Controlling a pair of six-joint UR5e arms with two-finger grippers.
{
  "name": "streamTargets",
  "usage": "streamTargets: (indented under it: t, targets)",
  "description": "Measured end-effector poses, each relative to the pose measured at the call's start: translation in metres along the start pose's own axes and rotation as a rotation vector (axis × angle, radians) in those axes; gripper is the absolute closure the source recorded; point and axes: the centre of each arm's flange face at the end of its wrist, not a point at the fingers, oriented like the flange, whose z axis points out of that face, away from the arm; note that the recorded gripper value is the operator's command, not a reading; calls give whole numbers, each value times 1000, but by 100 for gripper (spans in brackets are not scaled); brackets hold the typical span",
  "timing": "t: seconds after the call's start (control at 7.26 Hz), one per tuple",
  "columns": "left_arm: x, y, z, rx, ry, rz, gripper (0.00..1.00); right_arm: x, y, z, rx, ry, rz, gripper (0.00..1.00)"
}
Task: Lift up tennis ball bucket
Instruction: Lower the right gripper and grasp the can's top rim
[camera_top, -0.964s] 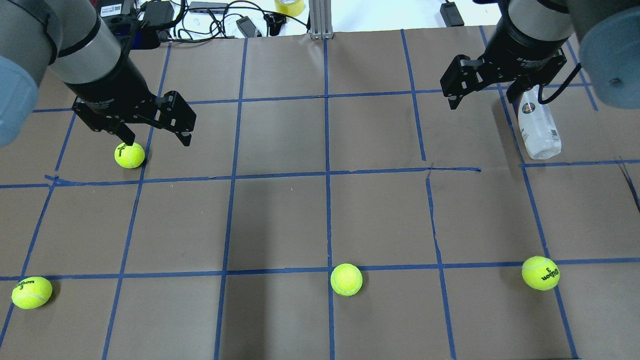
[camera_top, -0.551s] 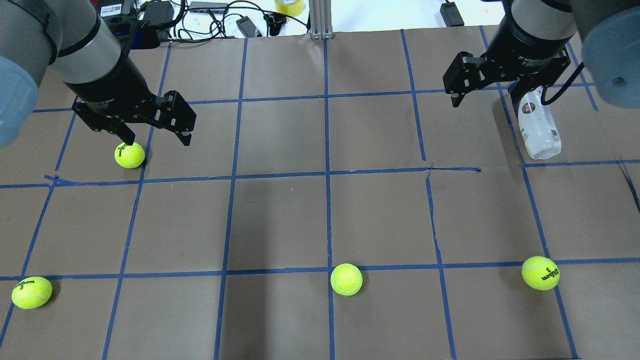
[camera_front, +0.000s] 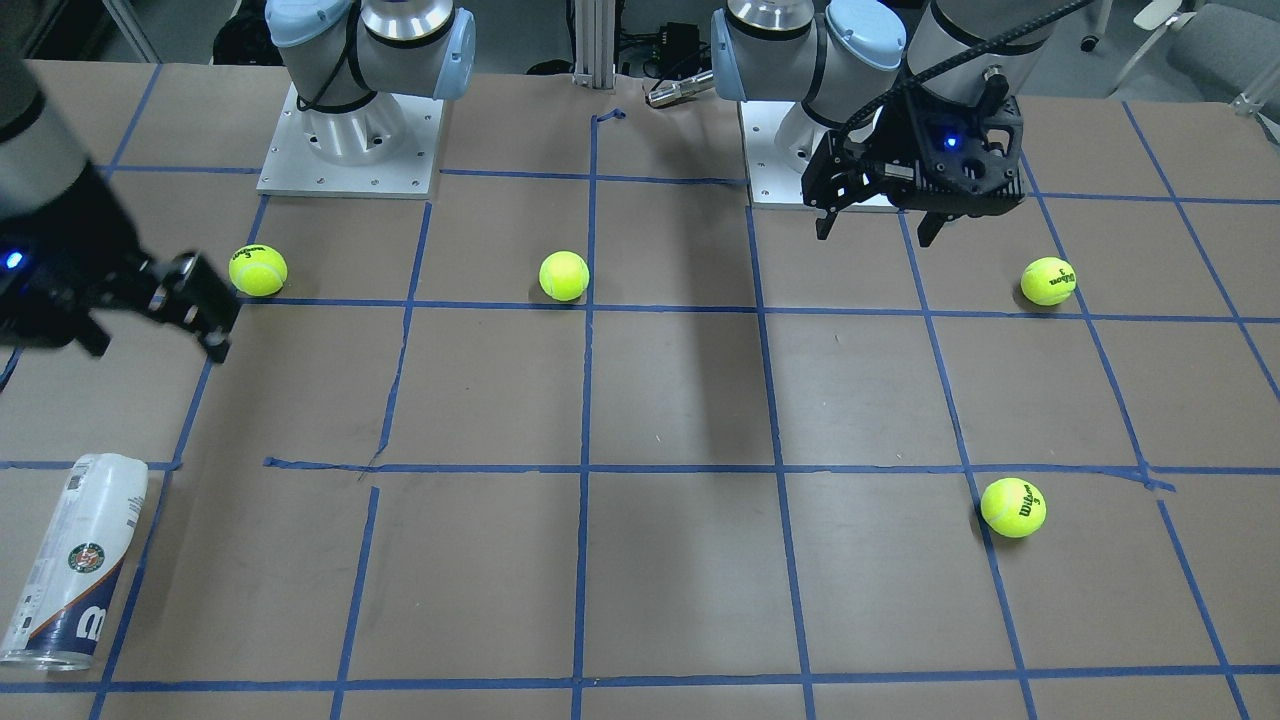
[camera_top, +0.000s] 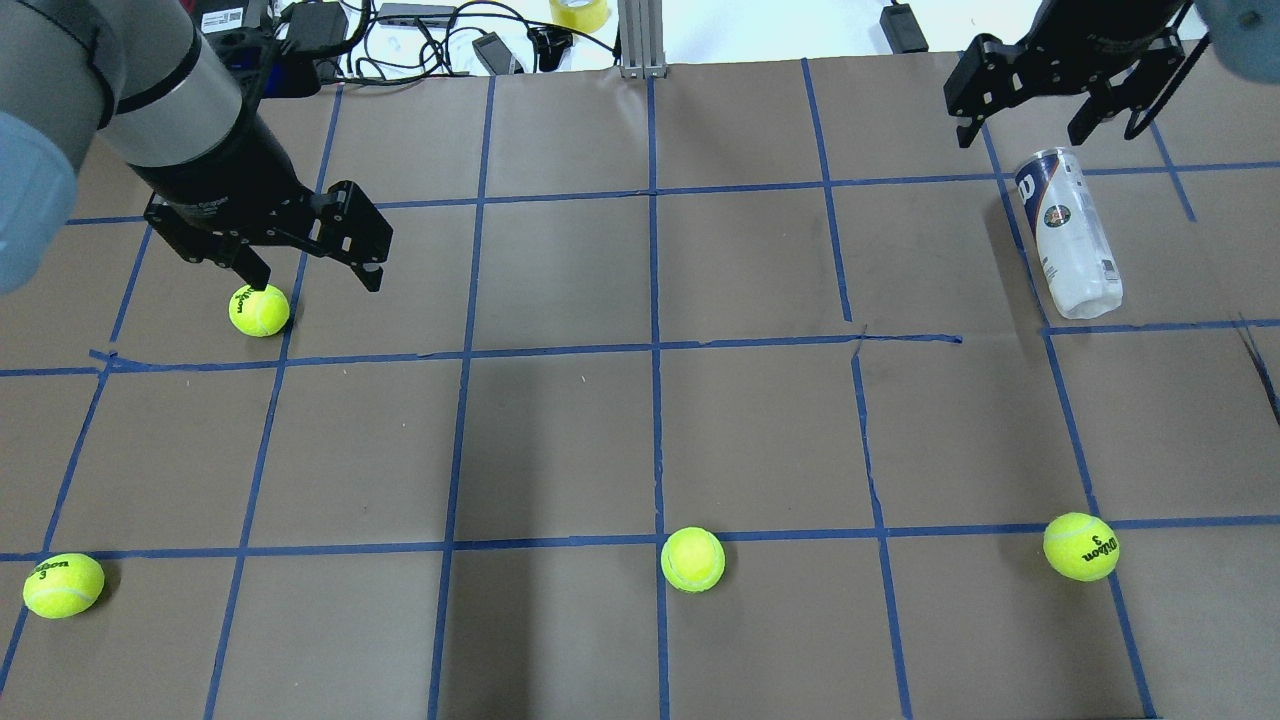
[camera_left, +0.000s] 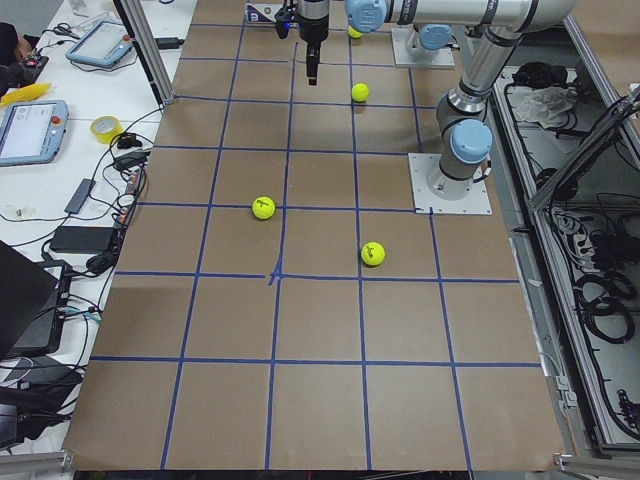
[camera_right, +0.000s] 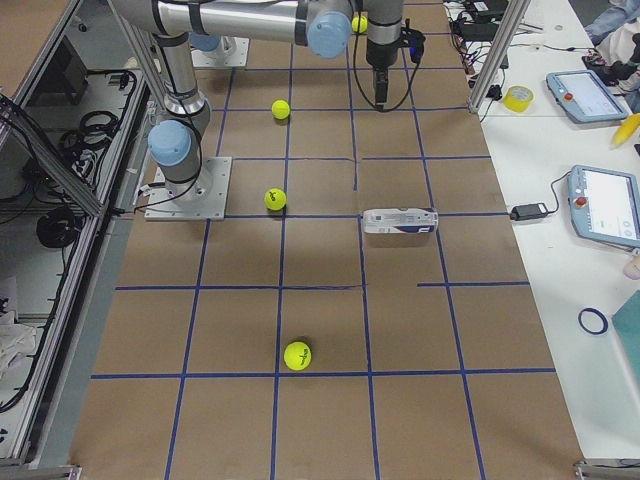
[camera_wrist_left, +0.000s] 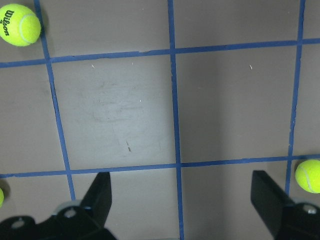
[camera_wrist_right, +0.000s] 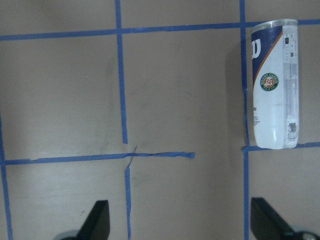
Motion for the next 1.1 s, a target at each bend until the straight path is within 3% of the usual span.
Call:
streamTargets:
  t: [0.28,0.55,0.83,1.1]
  targets:
    - [0,0,0,1,0,0,0,85,-75,62,-40,3,66,0]
    - [0,0,0,1,0,0,0,160,-123,142,-47,11,82,0]
    - [0,0,0,1,0,1,0,201,-145,205,-50,2,4,0]
    - [0,0,0,1,0,2,0,199,-152,227,-46,-40,-19,2]
